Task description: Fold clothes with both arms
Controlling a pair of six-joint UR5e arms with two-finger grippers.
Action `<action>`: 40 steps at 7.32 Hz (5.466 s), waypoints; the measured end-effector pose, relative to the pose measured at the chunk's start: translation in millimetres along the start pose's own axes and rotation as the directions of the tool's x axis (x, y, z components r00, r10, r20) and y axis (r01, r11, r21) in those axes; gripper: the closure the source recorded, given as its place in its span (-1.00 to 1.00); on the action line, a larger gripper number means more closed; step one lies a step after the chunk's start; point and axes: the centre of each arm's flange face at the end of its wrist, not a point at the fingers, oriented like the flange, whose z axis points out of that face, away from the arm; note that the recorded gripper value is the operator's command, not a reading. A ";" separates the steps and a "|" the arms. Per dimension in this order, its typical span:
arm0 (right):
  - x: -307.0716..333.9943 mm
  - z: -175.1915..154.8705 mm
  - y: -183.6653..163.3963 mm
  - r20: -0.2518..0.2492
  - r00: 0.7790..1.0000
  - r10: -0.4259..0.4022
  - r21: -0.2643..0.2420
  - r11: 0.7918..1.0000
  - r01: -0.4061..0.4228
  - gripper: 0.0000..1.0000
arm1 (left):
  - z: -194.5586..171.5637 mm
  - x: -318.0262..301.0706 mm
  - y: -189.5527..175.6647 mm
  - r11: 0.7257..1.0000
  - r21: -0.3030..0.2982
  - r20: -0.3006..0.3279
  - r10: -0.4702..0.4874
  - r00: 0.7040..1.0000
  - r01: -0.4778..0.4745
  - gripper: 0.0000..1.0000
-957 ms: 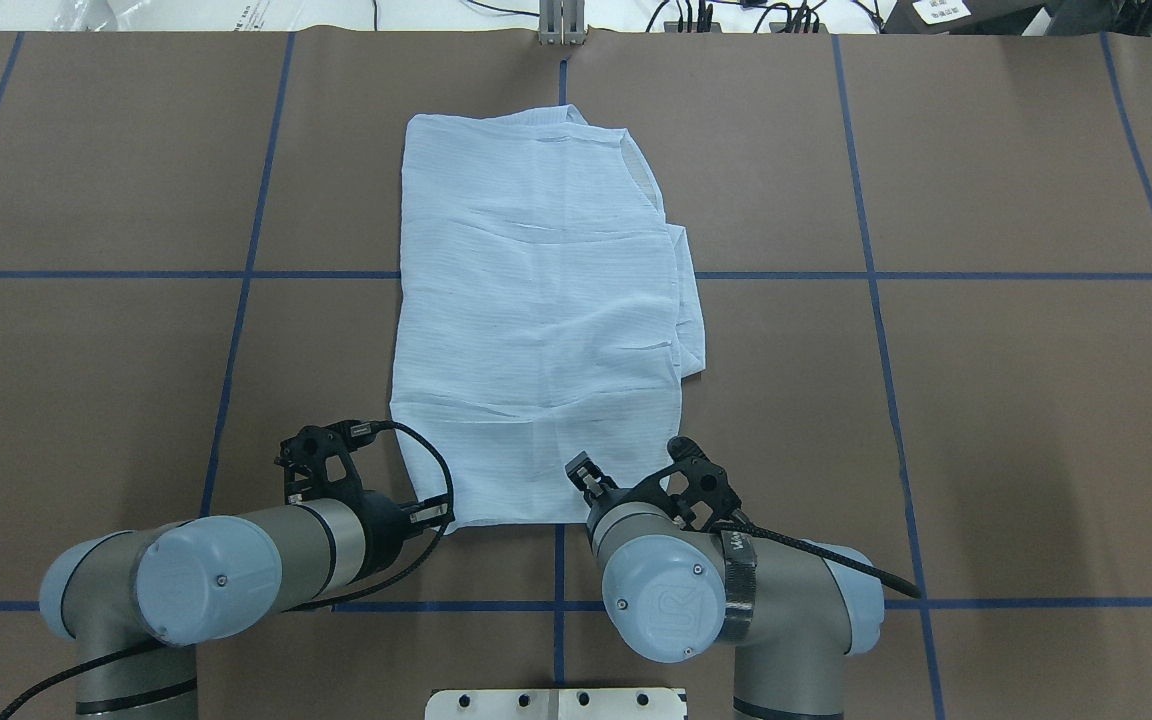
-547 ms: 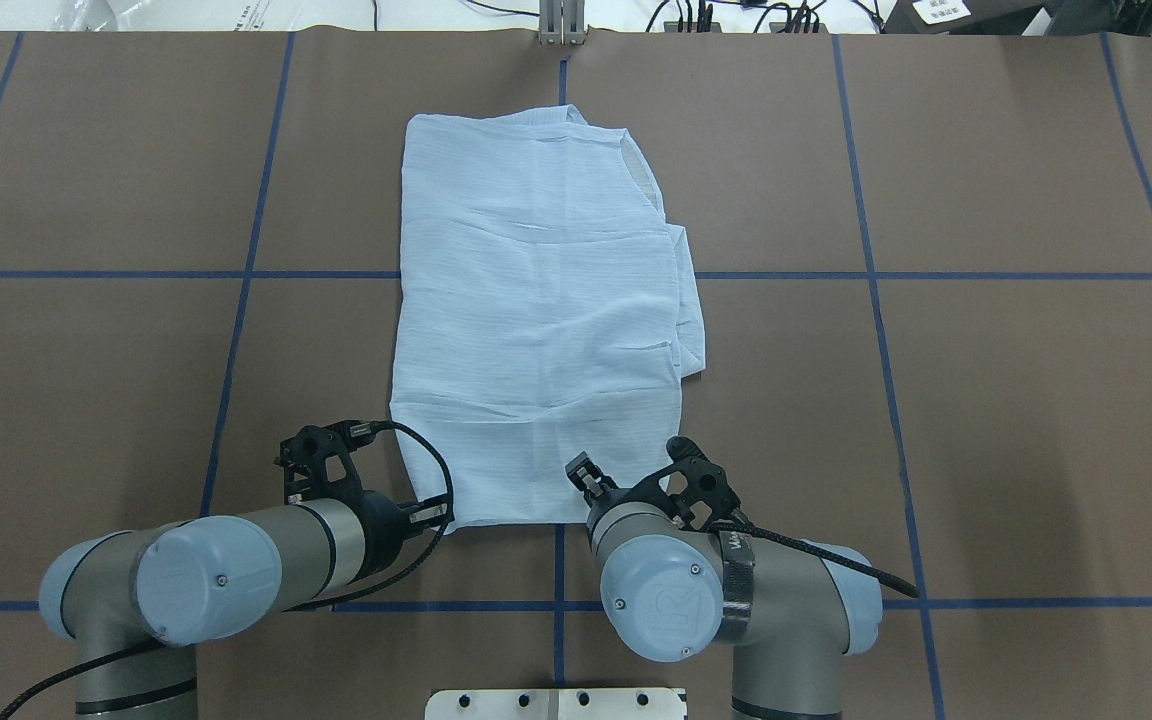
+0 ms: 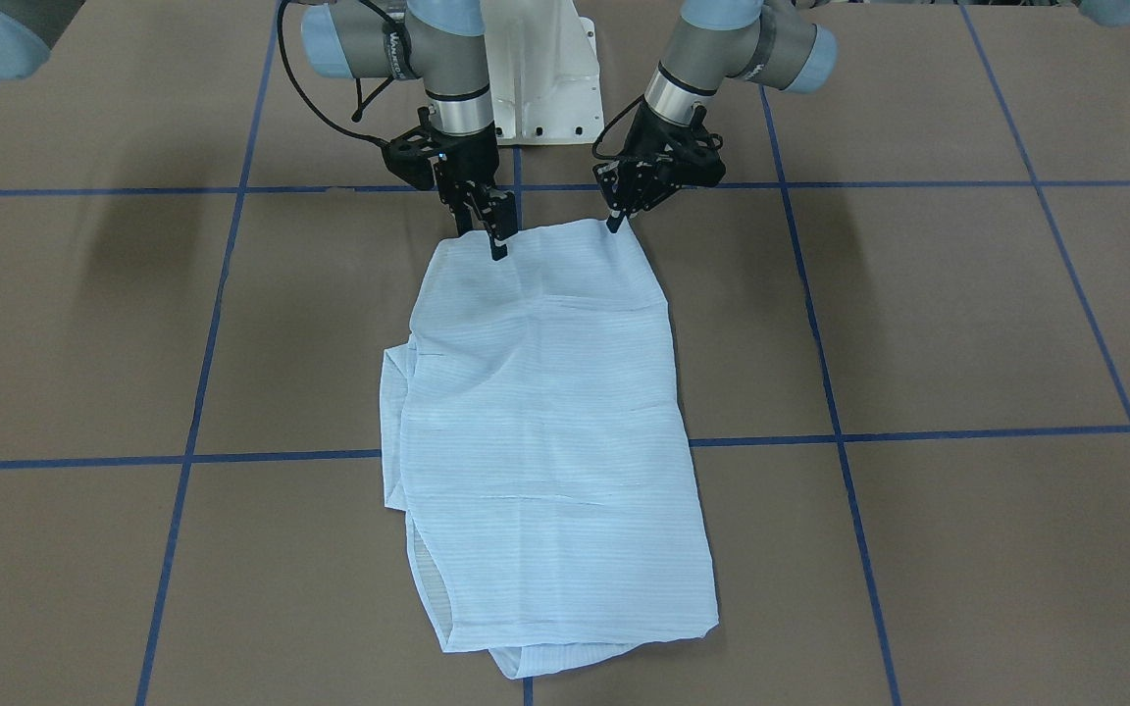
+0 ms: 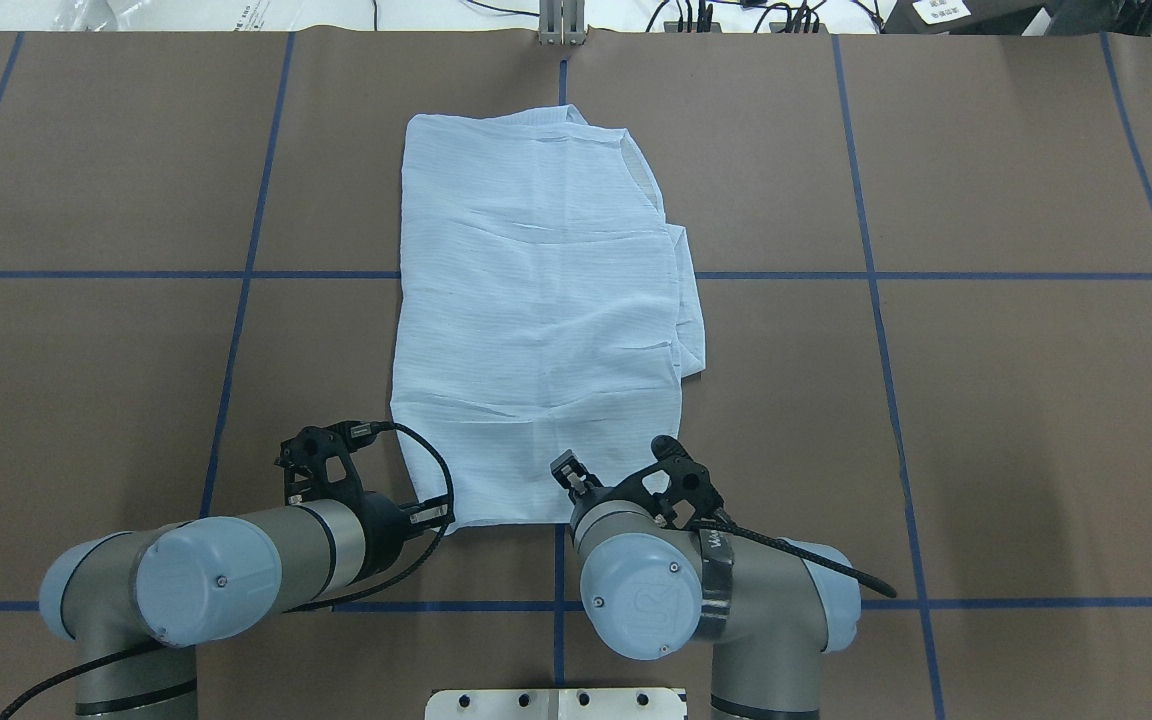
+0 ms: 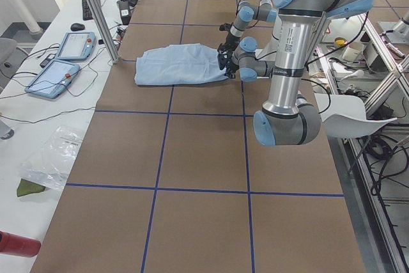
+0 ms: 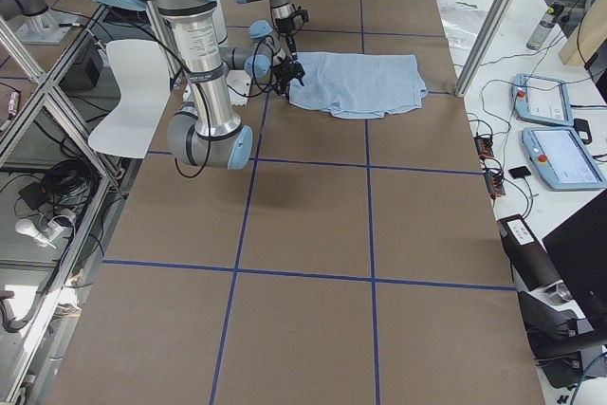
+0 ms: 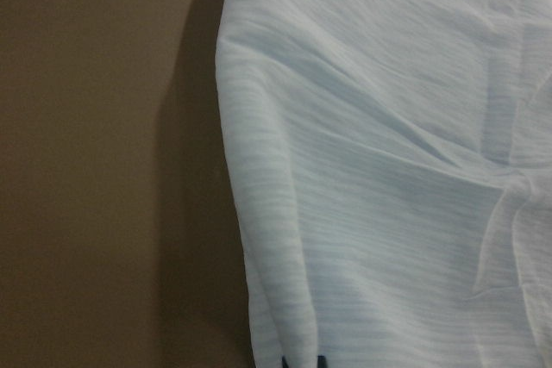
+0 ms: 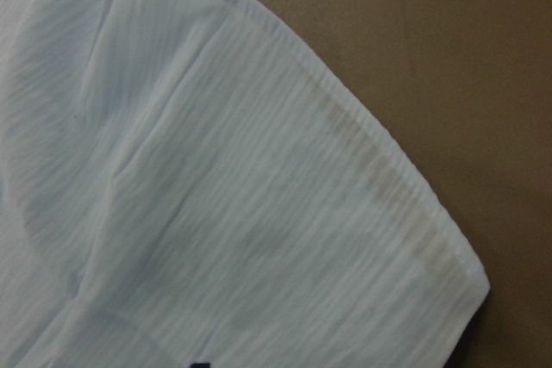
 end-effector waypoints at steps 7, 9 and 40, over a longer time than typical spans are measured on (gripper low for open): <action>-14.0 2.1 3.6 0.020 0.999 0.036 0.018 0.999 -0.036 1.00 | 0.9 -1.2 1.5 1.000 -0.002 0.003 0.001 1.000 -0.001 1.00; -16.6 -0.3 0.8 0.028 0.999 0.039 0.021 0.999 -0.040 1.00 | 1.0 -1.1 1.8 1.000 -0.003 0.003 0.002 1.000 -0.002 1.00; -263.0 26.0 -135.2 -0.010 0.938 -0.348 0.103 0.932 0.347 -1.00 | -5.8 40.4 -267.7 0.905 0.135 0.182 0.378 0.908 -0.404 -1.00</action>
